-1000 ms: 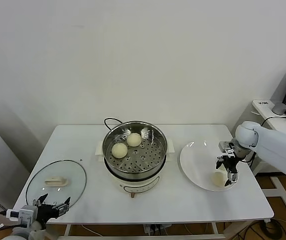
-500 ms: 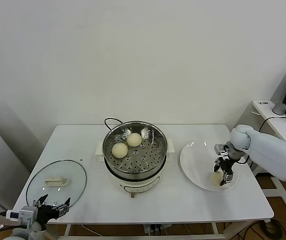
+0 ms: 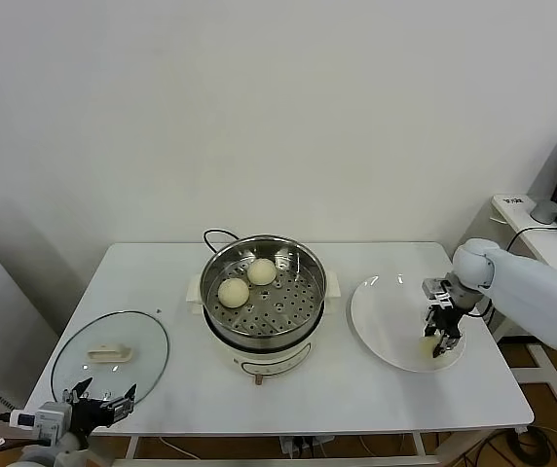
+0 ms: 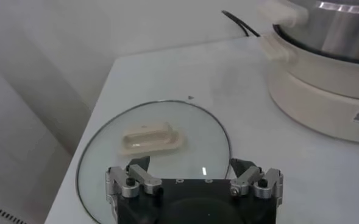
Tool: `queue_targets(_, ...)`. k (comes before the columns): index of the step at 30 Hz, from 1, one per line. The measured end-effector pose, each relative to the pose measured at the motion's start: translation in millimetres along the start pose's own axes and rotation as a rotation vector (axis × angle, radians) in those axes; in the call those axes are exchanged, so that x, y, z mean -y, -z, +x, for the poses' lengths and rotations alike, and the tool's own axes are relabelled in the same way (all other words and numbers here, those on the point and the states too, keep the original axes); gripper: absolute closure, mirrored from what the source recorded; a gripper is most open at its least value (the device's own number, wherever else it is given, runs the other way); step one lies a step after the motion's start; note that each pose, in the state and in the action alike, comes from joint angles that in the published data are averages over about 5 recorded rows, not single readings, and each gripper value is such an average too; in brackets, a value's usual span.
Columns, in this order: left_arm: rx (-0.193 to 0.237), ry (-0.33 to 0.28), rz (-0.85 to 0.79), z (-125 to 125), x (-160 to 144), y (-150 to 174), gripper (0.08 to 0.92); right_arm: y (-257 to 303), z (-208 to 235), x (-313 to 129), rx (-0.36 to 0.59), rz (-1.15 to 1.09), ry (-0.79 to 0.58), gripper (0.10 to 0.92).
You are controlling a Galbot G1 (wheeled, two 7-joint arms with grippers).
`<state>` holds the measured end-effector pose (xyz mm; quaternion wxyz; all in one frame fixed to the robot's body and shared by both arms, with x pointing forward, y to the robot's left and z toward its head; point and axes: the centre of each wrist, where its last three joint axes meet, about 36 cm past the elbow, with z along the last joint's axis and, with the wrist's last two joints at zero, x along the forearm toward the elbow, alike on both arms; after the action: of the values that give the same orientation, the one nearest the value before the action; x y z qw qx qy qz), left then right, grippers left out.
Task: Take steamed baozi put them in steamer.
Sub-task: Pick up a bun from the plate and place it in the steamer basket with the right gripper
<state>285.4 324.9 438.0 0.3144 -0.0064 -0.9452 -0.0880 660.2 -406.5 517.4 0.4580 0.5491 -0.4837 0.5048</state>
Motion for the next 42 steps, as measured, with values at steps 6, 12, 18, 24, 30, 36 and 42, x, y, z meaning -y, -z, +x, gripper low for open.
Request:
queue_targets(6,0.005,-0.007,-0.009,-1,2,3,0.177,30,75,21,0.031,0.099,-0.085,0.598)
queue_targets(12,0.008,-0.015,-0.017,-3,4,5,0.177,78,151,41,0.088,0.268,-0.188,0.598)
queue_targets(18,0.011,-0.022,-0.023,-3,6,6,0.177,144,191,53,0.146,0.505,-0.241,0.598)
queue_targets(24,0.015,-0.024,-0.027,-4,7,7,0.177,217,202,60,0.172,0.779,-0.247,0.591)
queue_targets(30,0.013,-0.024,-0.026,-5,6,5,0.177,293,188,58,0.170,1.075,-0.217,0.589)
queue_targets(36,0.012,-0.023,-0.023,-6,6,4,0.177,350,164,47,0.164,1.328,-0.180,0.589)
queue_targets(42,0.012,-0.023,-0.021,-7,6,3,0.177,377,136,36,0.144,1.496,-0.141,0.589)
